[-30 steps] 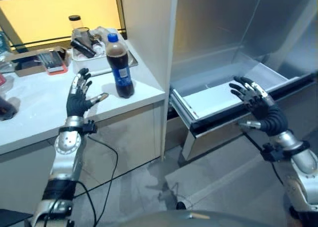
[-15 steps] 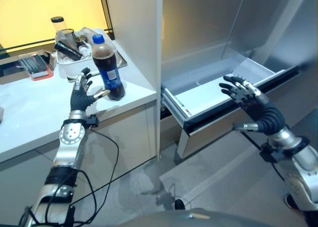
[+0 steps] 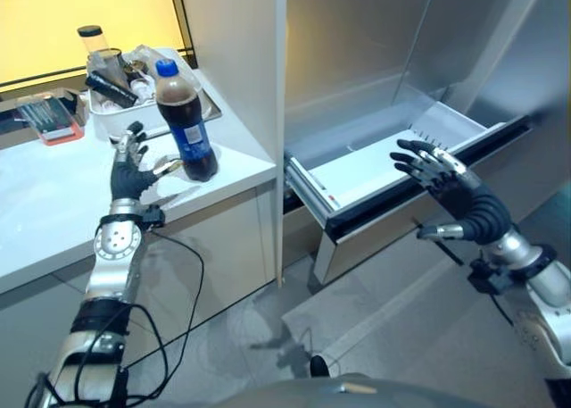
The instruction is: Take the drinks into the refrigerator
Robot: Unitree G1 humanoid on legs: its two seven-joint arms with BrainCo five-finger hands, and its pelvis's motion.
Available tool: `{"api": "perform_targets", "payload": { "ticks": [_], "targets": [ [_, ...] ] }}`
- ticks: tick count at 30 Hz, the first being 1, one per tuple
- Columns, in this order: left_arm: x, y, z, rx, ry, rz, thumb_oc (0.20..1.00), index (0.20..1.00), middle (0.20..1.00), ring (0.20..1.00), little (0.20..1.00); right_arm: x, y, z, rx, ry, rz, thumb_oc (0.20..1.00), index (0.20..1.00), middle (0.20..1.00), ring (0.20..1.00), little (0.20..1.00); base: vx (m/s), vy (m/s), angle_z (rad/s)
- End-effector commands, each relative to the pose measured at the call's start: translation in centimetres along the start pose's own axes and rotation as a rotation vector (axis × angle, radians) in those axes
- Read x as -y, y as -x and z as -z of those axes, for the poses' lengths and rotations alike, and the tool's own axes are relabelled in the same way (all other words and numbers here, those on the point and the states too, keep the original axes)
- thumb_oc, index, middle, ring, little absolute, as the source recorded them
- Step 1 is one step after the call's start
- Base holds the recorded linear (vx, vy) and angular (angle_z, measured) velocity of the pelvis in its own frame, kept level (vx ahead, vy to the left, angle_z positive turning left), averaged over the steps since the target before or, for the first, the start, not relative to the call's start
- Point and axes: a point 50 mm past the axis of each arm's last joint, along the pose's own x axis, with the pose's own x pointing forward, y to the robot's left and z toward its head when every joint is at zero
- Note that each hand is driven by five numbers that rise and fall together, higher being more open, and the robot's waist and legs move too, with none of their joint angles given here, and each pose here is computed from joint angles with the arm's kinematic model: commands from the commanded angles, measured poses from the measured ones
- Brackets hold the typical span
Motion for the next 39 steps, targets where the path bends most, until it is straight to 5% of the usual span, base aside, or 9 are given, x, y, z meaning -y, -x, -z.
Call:
{"api": "perform_targets", "payload": {
  "ticks": [1, 39],
  "targets": [
    [-1.7, -2.8, -2.4, 0.081, -0.056, -0.031, 1.0, 1.0, 1.0, 1.0, 1.0, 0.3, -0.7, -2.5, 0.127, 0.026, -0.025, 1.0, 1.0, 1.0, 1.0, 1.0, 0.0, 0.0, 0.0],
    [2.7, -3.7, -1.3, 0.001, -0.094, 0.233, 1.0, 1.0, 1.0, 1.0, 1.0, 0.1, -0.3, -2.1, 0.108, -0.014, -0.029, 1.0, 1.0, 1.0, 1.0, 1.0, 0.0, 0.0, 0.0]
  ]
}}
